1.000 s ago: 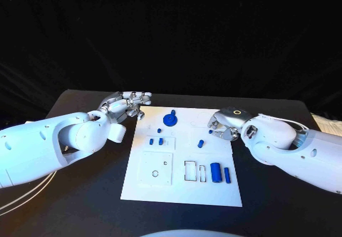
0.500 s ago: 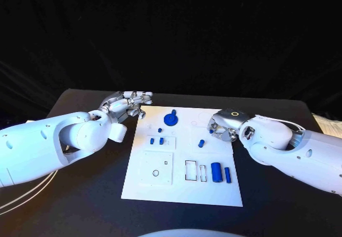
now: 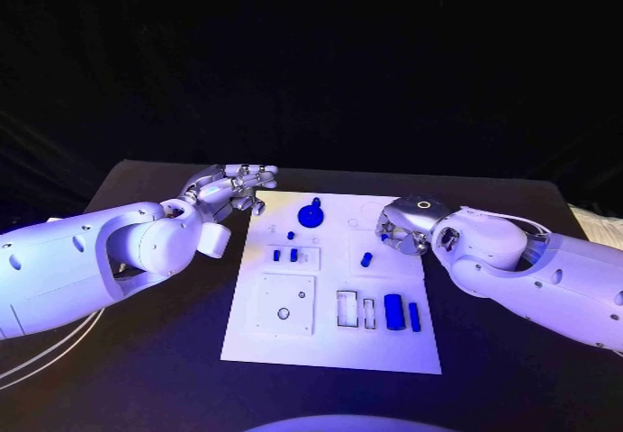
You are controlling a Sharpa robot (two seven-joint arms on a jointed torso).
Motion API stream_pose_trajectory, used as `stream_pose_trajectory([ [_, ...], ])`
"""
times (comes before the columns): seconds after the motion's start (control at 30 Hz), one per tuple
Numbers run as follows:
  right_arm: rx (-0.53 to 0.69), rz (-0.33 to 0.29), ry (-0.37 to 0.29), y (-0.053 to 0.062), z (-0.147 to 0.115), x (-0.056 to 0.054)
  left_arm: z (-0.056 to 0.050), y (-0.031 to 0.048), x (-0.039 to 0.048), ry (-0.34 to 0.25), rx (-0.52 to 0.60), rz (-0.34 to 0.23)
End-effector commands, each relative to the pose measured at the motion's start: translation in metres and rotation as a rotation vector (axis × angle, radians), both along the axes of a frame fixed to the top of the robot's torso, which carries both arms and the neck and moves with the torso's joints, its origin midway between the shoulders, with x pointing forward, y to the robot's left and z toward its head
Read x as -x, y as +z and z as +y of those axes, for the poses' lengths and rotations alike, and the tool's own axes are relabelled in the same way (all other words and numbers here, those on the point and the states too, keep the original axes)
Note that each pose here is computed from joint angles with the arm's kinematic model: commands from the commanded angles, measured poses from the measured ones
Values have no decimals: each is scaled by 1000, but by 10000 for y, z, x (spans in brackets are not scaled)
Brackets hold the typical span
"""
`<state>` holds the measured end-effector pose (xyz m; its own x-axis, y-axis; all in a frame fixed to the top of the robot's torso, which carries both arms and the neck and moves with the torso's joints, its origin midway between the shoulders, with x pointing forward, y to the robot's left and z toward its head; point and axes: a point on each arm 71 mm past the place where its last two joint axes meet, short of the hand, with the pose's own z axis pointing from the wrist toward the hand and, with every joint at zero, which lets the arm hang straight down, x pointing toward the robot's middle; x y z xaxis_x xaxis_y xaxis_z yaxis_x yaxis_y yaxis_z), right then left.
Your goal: Assemble the parts on the task board
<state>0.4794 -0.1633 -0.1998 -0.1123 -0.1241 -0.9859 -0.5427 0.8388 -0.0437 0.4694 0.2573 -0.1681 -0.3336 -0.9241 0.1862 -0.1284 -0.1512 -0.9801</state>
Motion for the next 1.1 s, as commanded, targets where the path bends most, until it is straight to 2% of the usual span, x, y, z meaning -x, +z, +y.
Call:
stream_pose_trajectory([
  [0.03, 69, 30, 10, -122, 31, 41, -24, 20, 9, -16, 9, -16],
  [0.43, 55, -38, 10, -99, 72, 71, -33, 22, 14, -23, 4, -20],
  [0.83, -15, -100, 22, 16, 83, 127, -23, 19, 9, -20, 3, -20],
  [1.1, -42, -113, 17, 79, 76, 151, -23, 15, 6, -24, 3, -17],
])
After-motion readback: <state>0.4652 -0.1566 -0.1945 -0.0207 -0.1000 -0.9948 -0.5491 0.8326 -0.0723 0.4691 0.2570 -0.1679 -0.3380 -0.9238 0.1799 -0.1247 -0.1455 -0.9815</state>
